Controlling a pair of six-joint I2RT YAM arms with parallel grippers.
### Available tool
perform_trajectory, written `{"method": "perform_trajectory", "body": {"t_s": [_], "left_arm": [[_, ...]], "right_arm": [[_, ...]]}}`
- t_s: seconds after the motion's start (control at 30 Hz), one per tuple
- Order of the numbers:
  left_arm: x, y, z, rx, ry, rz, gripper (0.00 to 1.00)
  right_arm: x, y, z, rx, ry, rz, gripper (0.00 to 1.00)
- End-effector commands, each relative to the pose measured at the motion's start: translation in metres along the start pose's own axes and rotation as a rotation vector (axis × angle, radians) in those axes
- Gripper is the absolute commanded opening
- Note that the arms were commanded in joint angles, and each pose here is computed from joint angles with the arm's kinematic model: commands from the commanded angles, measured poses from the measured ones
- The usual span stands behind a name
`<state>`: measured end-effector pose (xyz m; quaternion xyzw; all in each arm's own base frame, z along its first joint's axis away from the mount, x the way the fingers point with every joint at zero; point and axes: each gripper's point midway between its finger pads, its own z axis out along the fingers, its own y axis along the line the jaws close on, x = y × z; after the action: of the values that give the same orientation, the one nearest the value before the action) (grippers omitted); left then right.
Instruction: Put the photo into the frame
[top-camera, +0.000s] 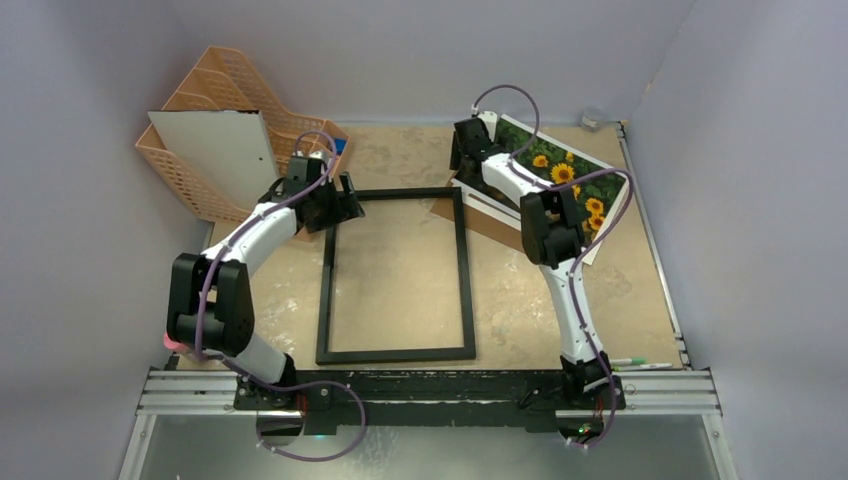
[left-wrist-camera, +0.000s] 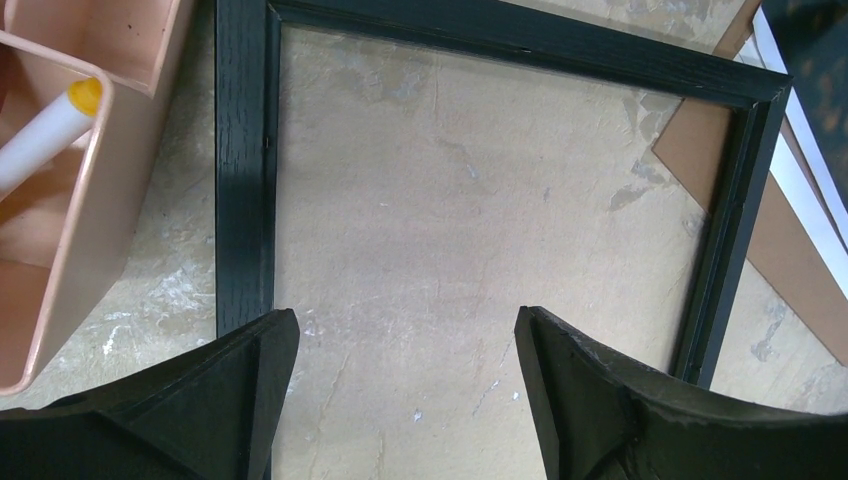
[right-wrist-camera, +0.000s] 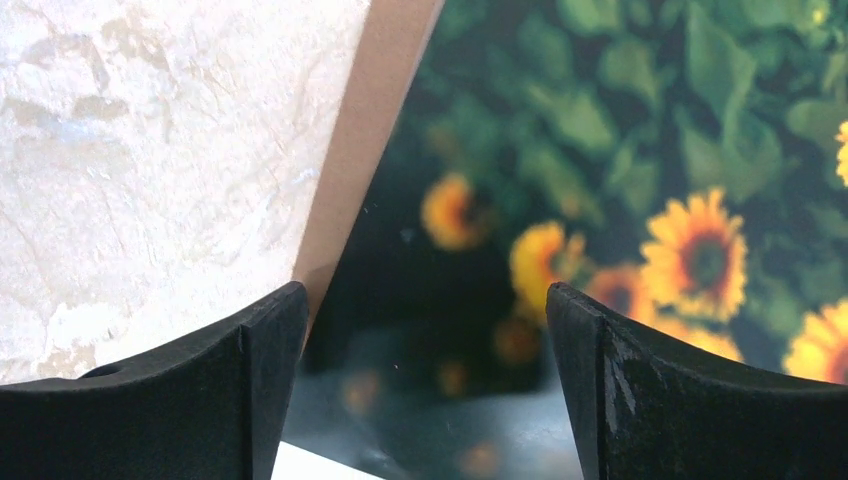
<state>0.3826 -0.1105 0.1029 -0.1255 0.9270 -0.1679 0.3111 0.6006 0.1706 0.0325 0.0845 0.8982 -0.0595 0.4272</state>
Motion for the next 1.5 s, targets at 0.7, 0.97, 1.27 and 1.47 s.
{"method": "perform_trajectory", "body": {"t_s": [0.7,0.97,1.27,1.47], "left_arm": [[-0.008,-0.014,-0.003,0.064,-0.037,0.019,0.83],[-0.009,-0.037,-0.008,0.160,-0.038,-0.004,0.83],[-0.008,-0.061,-0.010,0.214,-0.043,0.002,0.83],[-0.003,-0.082,-0.011,0.273,-0.034,0.004,0.83]], "right_arm": [[0.103,-0.084,-0.088,-0.038,0.336,-0.175,0.72],[0.119,-0.086,-0.130,-0.105,0.362,-0.031,0.58],[0.080,-0.081,-0.155,-0.147,0.237,0.148,0.62],[0.101,-0.094,-0.156,-0.094,0.284,0.120,0.49]]}}
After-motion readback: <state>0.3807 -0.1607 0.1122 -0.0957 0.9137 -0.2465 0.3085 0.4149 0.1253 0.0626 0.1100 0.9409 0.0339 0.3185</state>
